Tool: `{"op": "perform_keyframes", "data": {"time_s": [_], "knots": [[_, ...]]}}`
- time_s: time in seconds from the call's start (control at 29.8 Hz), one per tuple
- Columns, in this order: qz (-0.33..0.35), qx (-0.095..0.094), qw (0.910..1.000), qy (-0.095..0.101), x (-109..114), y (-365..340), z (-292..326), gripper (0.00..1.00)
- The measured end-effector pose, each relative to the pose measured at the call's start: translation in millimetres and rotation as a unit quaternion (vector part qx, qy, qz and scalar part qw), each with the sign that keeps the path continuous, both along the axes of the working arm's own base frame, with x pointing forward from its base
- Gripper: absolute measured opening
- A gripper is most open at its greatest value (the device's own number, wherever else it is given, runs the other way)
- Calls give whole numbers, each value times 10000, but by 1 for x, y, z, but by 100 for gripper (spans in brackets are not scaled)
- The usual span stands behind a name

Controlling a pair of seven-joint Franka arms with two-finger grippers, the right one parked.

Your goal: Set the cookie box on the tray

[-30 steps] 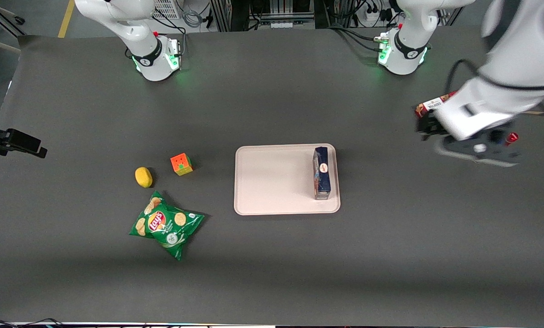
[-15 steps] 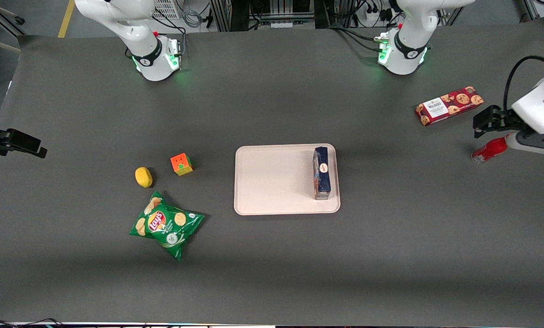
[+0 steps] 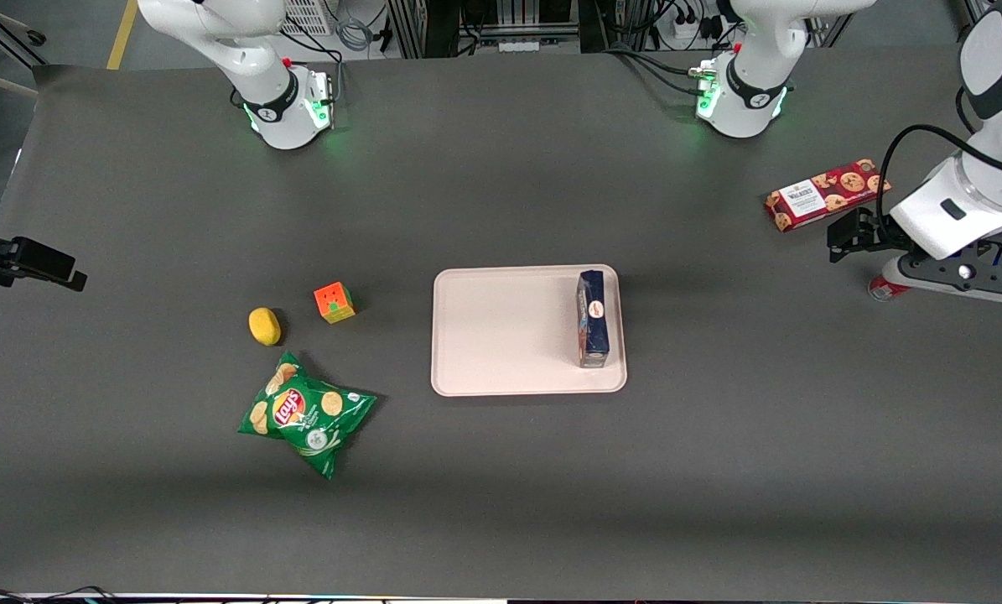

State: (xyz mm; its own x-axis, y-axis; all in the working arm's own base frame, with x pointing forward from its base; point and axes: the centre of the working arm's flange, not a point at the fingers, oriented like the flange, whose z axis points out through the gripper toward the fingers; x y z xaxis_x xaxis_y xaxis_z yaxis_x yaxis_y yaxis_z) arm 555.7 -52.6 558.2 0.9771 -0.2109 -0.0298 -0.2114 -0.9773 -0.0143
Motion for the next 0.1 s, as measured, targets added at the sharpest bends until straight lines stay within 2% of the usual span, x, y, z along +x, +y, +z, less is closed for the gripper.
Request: {"op": "perform_keyframes", "data": {"time_s": [0.1], "knots": [[1,1,10000,3,0,0,0,100]]}}
